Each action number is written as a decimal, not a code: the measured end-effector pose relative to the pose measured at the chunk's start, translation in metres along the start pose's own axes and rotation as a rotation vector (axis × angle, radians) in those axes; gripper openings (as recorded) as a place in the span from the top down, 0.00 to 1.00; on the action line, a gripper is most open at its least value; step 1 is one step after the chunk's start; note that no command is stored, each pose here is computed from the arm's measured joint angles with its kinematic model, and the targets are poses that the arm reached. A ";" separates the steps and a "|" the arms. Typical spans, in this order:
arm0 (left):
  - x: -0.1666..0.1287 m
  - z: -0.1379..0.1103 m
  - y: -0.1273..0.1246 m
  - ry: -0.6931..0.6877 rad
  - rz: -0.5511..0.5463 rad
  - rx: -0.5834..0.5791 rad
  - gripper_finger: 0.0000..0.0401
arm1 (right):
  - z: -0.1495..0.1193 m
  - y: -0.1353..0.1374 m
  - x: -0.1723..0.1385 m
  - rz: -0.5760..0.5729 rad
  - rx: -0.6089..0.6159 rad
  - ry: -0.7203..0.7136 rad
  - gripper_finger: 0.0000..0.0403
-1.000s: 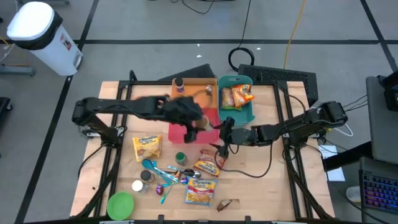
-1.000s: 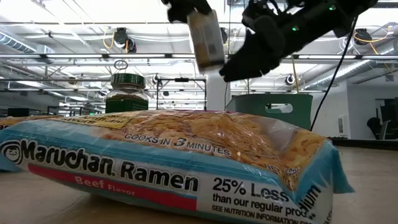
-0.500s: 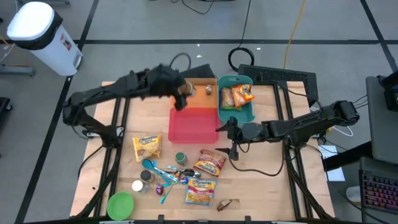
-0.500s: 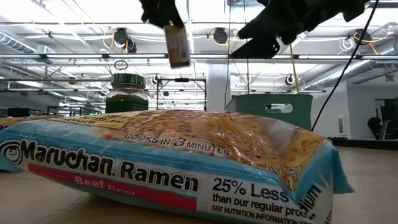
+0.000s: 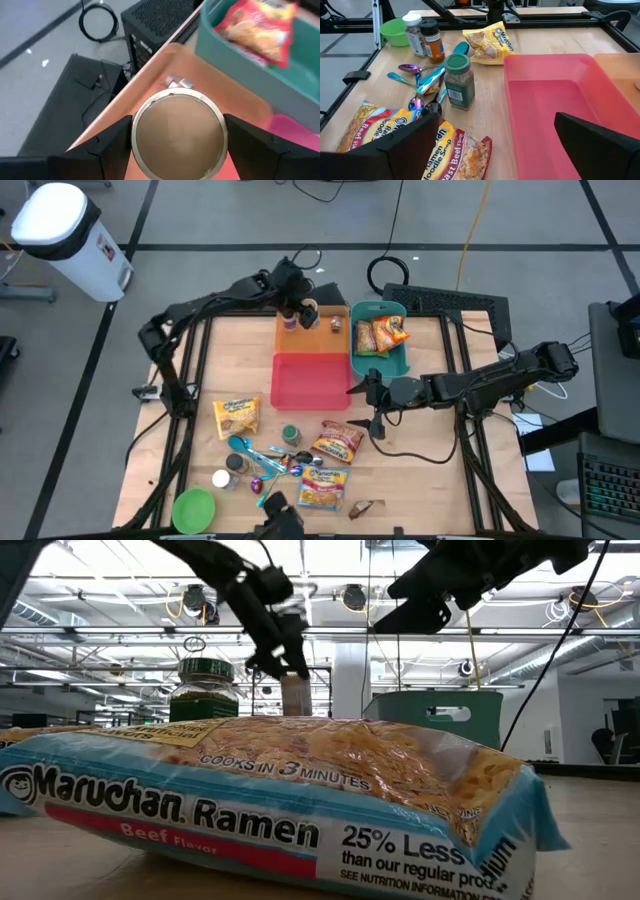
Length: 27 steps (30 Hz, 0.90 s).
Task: Pick & Place Food Item
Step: Put the gold spice bottle into the orange bin
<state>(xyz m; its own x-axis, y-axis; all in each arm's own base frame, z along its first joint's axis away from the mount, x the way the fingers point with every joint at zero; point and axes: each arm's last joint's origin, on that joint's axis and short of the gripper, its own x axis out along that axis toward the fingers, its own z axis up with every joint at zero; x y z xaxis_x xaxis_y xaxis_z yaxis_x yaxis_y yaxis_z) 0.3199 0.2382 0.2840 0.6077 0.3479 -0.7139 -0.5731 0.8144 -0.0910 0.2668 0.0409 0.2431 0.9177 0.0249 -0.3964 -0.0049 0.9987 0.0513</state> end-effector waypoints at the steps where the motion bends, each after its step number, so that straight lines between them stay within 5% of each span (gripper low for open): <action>1: 0.008 -0.001 0.003 0.007 0.003 -0.012 0.31 | 0.000 0.000 0.000 0.000 0.000 0.000 0.03; 11: 0.057 -0.012 0.027 0.020 0.046 -0.104 0.31 | 0.000 0.000 0.000 -0.002 0.000 0.000 0.03; 20: 0.068 -0.017 0.026 0.036 0.101 -0.115 0.31 | 0.000 0.000 0.000 -0.002 -0.001 0.001 0.03; 27: 0.068 -0.015 0.024 0.019 0.132 -0.106 0.09 | 0.000 0.000 0.000 -0.002 -0.001 0.001 0.03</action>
<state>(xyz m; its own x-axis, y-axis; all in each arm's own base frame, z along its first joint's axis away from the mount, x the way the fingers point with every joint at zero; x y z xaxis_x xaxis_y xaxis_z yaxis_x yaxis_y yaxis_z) 0.3391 0.2743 0.2230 0.5133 0.4389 -0.7375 -0.7026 0.7083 -0.0675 0.2668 0.0408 0.2429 0.9174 0.0229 -0.3972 -0.0034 0.9987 0.0499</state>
